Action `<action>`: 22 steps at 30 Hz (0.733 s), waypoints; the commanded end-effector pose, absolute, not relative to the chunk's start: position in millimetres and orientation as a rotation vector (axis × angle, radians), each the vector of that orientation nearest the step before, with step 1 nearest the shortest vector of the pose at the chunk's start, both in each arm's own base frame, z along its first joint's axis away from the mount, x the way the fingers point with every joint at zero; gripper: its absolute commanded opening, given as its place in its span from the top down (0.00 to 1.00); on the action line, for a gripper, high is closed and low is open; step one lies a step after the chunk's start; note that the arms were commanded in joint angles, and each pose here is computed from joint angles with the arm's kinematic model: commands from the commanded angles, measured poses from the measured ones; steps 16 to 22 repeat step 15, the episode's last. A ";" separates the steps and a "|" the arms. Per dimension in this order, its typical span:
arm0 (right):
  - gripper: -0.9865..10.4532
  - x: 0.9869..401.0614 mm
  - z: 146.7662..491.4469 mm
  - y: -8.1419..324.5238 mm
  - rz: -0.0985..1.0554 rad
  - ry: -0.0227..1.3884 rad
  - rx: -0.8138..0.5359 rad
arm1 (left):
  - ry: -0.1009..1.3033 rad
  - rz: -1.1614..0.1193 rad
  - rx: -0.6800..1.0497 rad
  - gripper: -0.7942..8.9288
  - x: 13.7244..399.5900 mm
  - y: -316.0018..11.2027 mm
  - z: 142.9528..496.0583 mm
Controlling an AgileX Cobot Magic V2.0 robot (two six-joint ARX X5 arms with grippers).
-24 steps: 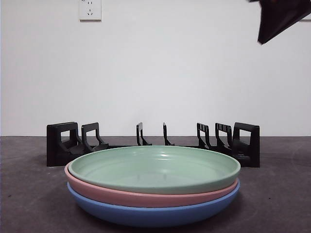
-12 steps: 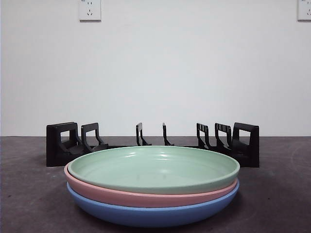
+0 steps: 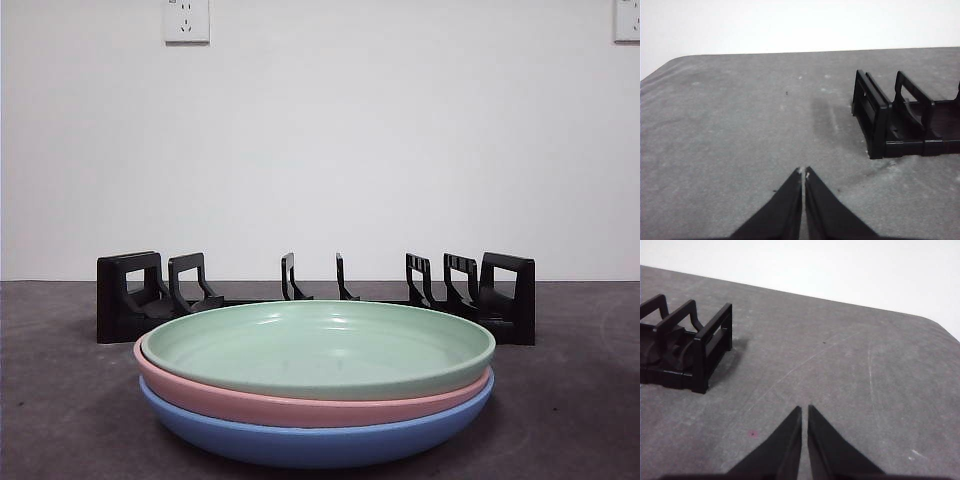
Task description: Place the plate
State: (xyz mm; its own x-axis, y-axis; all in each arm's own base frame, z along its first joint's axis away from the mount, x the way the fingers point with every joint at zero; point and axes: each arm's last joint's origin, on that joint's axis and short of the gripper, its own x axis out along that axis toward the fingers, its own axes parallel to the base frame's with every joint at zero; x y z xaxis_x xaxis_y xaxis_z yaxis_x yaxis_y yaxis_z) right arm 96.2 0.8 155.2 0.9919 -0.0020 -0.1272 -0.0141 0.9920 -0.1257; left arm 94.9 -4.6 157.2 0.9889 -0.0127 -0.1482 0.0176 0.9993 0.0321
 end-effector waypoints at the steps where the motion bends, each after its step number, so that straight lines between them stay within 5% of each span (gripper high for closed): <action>1: 0.90 96.6 155.6 0.5 0.001 0.112 -0.109 | 0.148 -0.017 0.026 0.91 95.9 -4.7 152.7; 22: 0.90 96.8 157.8 0.6 -0.001 0.090 -0.107 | 0.148 -0.017 0.026 0.91 95.9 -4.7 152.7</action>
